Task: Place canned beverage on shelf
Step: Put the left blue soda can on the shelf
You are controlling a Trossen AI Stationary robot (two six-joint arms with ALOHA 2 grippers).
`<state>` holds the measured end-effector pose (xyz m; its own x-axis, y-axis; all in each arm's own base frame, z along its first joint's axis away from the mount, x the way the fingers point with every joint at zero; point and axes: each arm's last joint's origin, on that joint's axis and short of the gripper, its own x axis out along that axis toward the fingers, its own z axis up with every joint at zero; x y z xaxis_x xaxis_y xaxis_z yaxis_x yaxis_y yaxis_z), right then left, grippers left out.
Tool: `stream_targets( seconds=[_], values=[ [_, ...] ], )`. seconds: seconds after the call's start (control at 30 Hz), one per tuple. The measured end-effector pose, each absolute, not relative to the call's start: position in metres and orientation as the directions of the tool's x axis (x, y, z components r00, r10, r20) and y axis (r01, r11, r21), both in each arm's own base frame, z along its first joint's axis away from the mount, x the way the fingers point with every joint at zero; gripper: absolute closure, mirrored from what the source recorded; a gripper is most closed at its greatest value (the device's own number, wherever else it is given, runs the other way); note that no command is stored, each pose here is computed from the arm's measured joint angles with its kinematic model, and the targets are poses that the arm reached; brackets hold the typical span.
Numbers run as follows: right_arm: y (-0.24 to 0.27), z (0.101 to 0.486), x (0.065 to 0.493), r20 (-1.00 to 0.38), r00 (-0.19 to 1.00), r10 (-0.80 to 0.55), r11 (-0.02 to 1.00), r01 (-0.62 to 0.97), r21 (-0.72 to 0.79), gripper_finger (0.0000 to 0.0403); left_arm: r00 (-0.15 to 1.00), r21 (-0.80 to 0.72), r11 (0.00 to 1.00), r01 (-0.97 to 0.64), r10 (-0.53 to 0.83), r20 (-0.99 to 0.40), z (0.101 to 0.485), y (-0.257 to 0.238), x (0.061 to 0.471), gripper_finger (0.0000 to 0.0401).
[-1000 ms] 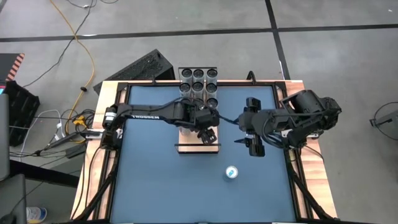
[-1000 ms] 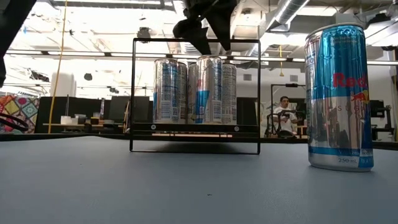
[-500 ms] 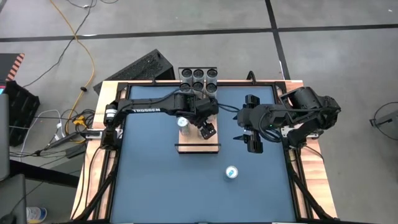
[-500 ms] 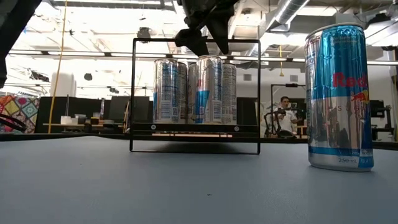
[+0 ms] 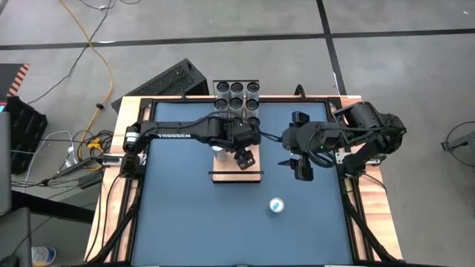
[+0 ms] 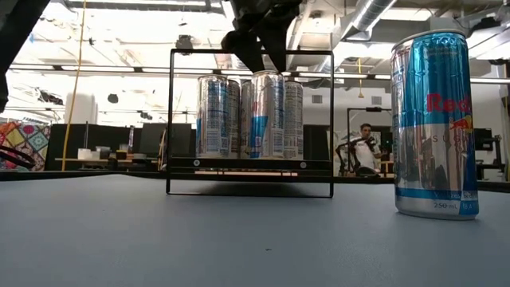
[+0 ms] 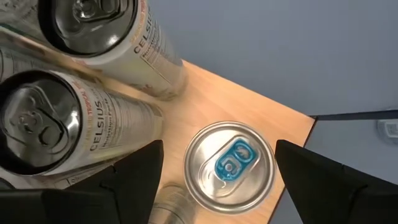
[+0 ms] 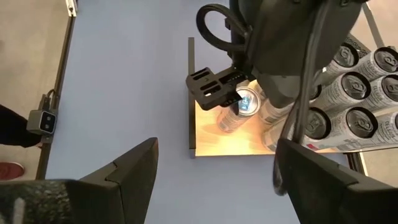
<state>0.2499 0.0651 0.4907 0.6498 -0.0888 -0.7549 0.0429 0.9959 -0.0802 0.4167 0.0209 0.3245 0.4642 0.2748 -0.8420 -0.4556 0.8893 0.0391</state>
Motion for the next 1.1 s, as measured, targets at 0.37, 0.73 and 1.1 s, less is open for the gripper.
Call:
stream_targets(
  seconds=[0.37, 0.73, 1.1],
  values=[
    [0.065, 0.491, 0.25, -0.757, 0.649, -0.081, 0.996, 0.036, -0.075, 0.0092, 0.385, 0.058, 0.911, -0.409, 0.229, -0.894, 0.302, 0.018, 0.423, 0.0106],
    [0.065, 0.491, 0.25, -0.756, 0.649, -0.081, 0.997, 0.037, -0.075, 0.0092, 0.384, 0.06, 0.921, -0.385, 0.219, -0.897, 0.298, 0.017, 0.426, 0.0133],
    [0.065, 0.491, 0.25, -0.756, 0.649, -0.081, 0.997, 0.036, -0.075, 0.0092, 0.361, 0.09, 0.961, -0.26, 0.184, -0.914, 0.297, 0.021, 0.423, 0.018]
  ],
)
